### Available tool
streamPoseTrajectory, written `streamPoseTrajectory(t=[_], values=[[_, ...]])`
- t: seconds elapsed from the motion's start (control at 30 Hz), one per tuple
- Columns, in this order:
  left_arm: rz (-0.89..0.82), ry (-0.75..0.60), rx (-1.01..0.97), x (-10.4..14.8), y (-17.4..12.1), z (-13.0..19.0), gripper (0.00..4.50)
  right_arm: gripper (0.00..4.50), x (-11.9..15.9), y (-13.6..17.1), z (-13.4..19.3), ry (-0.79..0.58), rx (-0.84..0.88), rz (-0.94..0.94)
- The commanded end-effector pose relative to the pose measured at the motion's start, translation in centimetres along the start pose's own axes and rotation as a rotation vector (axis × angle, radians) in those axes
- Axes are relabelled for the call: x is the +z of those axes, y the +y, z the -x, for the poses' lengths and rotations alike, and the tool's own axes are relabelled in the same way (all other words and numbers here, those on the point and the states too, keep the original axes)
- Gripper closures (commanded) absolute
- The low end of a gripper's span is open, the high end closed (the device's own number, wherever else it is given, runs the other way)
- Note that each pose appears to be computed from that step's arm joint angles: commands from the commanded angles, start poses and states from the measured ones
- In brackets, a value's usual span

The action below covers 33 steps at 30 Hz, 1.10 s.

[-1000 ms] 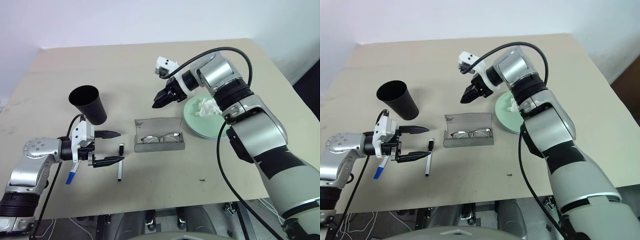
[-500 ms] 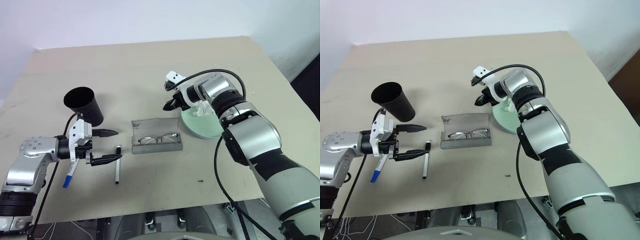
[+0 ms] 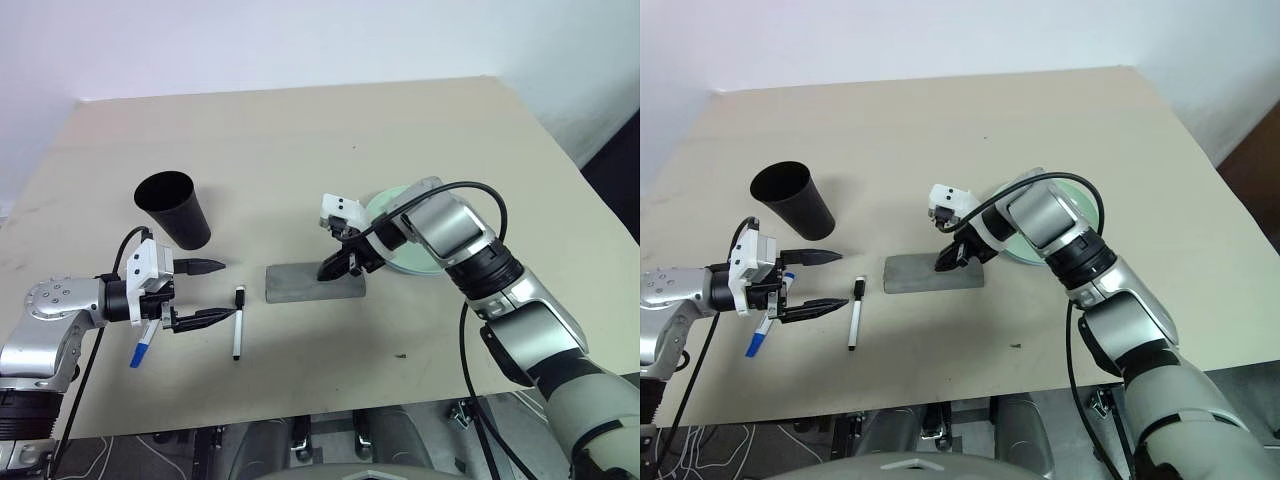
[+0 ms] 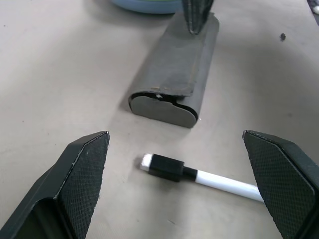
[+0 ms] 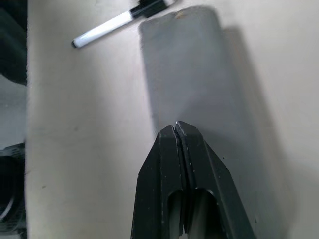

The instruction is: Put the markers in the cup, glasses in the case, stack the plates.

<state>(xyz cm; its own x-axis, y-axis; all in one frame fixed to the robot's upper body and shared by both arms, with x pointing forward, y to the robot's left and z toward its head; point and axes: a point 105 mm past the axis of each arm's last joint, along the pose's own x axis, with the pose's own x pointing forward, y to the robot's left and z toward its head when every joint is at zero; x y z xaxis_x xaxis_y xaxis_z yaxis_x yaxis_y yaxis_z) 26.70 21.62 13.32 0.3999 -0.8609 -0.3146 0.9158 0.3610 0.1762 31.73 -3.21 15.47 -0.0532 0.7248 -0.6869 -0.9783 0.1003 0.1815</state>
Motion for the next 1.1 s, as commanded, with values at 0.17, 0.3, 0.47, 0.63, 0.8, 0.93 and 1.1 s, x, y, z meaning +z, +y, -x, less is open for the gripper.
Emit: streamPoseTrajectory(t=[0.17, 0.3, 0.47, 0.63, 0.8, 0.93, 1.1], values=[[-0.027, -0.015, 0.061, 1.0, 0.5, 1.4, 0.0, 4.46, -0.4, 1.1, -1.0, -0.012, 0.014, 0.024], [-0.018, -0.023, 0.09, 1.0, 0.6, 1.8, 0.0, 4.46, 0.0, 0.6, -0.8, -0.04, 0.004, 0.004], [0.002, -0.034, 0.124, 1.3, 0.3, 2.5, 0.0, 4.46, 2.5, 1.8, 1.1, -0.164, 0.089, 0.006], [0.023, -0.021, 0.126, 1.3, -0.4, 3.2, 0.0, 4.46, 4.3, 4.0, 2.6, -0.27, 0.229, 0.003], [0.027, -0.002, 0.156, 1.2, -0.4, 4.0, 0.0, 4.46, 3.8, 2.4, 0.9, -0.257, 0.172, -0.036], [0.027, 0.0, 0.173, 1.2, -0.4, 4.2, 0.0, 4.46, 2.4, 1.8, -0.5, -0.204, 0.148, -0.031], [0.03, 0.004, 0.206, 1.2, -0.4, 4.8, 0.0, 4.46, -0.3, 1.4, -2.1, -0.095, 0.11, 0.031]])
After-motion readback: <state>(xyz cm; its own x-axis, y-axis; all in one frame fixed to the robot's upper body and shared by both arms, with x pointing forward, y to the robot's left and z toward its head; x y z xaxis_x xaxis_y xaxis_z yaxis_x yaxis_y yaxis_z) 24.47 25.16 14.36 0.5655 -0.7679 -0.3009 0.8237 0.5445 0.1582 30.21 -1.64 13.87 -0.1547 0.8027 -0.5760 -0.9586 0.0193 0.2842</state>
